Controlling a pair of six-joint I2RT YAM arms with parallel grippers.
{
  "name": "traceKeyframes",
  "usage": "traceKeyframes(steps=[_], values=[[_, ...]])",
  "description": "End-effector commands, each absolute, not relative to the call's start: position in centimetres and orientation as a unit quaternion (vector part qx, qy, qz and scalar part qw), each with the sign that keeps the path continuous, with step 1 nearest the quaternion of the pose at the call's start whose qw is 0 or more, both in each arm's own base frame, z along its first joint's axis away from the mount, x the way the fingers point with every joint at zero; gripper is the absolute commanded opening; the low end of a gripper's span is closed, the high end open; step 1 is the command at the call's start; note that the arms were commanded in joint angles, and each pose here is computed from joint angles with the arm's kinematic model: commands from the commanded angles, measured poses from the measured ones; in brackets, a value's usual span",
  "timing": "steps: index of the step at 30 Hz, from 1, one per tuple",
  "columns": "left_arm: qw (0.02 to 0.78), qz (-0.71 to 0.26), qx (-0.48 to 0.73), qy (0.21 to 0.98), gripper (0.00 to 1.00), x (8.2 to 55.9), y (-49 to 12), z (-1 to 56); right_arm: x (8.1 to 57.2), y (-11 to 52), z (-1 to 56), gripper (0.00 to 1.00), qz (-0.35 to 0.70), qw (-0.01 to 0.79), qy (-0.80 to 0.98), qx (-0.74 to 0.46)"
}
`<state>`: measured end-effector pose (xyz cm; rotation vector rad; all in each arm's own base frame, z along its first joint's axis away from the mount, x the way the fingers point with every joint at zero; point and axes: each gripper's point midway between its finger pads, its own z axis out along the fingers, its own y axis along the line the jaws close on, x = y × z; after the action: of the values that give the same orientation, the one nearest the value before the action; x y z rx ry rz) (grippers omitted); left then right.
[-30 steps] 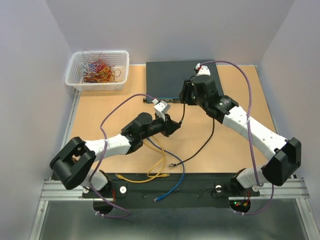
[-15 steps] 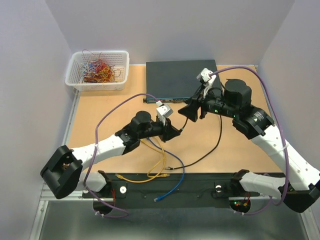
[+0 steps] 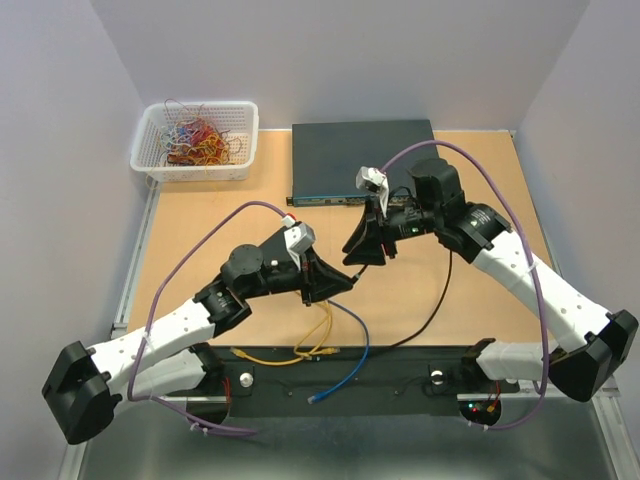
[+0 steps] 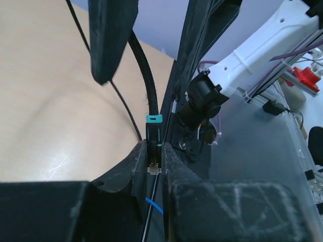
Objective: Insert the plug into the switch port
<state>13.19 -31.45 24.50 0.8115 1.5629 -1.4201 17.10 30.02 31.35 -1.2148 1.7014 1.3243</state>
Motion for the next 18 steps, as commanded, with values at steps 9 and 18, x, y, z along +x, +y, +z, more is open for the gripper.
traceKeyframes(steps=[9,18], values=[[0.482,-0.547,0.275,0.627,0.0,14.6,-30.0,29.3,13.8,30.6,30.7,0.33,0.547,0.275,0.627,-0.482],[0.498,-0.516,0.269,0.643,0.0,15.3,-29.1,30.6,14.9,31.4,29.7,0.34,0.522,0.282,0.65,-0.475]])
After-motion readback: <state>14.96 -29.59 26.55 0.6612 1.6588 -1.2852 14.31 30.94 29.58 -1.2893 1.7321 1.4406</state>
